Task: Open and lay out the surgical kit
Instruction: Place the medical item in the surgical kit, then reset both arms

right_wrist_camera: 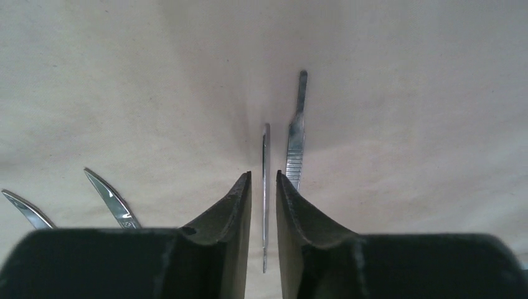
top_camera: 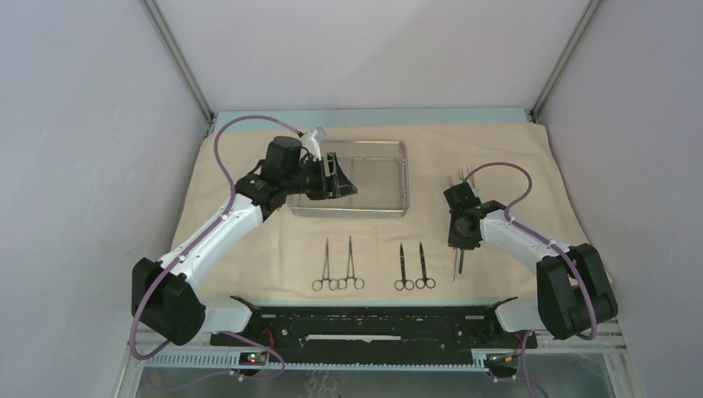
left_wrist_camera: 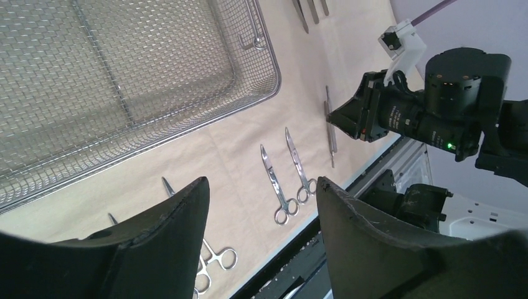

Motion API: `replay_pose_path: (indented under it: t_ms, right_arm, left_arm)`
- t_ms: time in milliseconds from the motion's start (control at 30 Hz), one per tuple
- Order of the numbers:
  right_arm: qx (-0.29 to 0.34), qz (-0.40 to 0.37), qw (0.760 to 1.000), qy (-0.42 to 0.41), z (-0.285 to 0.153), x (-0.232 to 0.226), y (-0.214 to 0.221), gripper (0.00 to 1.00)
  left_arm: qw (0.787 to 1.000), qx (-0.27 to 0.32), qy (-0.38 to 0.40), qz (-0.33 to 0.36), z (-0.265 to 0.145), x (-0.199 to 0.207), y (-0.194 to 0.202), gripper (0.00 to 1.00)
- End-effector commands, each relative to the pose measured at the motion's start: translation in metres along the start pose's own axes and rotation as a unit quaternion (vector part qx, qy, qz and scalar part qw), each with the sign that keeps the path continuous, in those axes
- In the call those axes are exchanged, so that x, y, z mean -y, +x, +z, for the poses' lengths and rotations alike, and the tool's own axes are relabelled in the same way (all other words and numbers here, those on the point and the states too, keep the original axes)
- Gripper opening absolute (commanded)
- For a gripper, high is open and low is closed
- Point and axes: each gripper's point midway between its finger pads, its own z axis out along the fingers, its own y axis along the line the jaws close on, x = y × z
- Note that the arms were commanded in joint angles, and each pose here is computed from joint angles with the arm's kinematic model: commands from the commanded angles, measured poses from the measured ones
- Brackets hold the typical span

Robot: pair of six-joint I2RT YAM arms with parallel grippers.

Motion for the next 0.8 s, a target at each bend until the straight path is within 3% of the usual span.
replay_pose_path:
  t_ms: [0,33,67,367,433,533,767]
  right_arm:
    - [0.051,0.015,0.998,-0.018,-0.012,-0.011,-0.033,0.33]
    - [0.054,0.014,0.998,-0.024,-0.014,-0.014,-0.036,0.34]
    - [0.056,0.013,0.998,-0.029,-0.016,-0.016,-0.039,0.36]
    - [0.125,0.018,0.986,-0.109,-0.069,-0.039,-0.077,0.55]
    - [0.155,0.017,0.975,-0.159,-0.091,-0.053,-0.090,0.69]
    - [0.212,0.013,0.953,-0.217,-0.126,-0.067,-0.110,0.98]
    - [0.318,0.006,0.901,-0.296,-0.191,-0.081,-0.142,1.00]
  left_arm:
    - [0.998,0.050,-0.016,0.017,-0.009,0.000,-0.017,0.70]
    - [0.998,0.054,-0.020,0.017,-0.009,-0.002,-0.018,0.80]
    - [0.998,0.059,-0.027,0.018,-0.009,-0.004,-0.019,0.83]
    - [0.987,0.124,-0.094,0.042,-0.030,-0.021,-0.042,0.94]
    - [0.984,0.135,-0.108,0.048,-0.038,-0.021,-0.048,0.99]
    - [0.978,0.146,-0.139,0.052,-0.046,-0.027,-0.057,1.00]
    - [0.966,0.187,-0.168,0.055,-0.062,-0.034,-0.068,1.00]
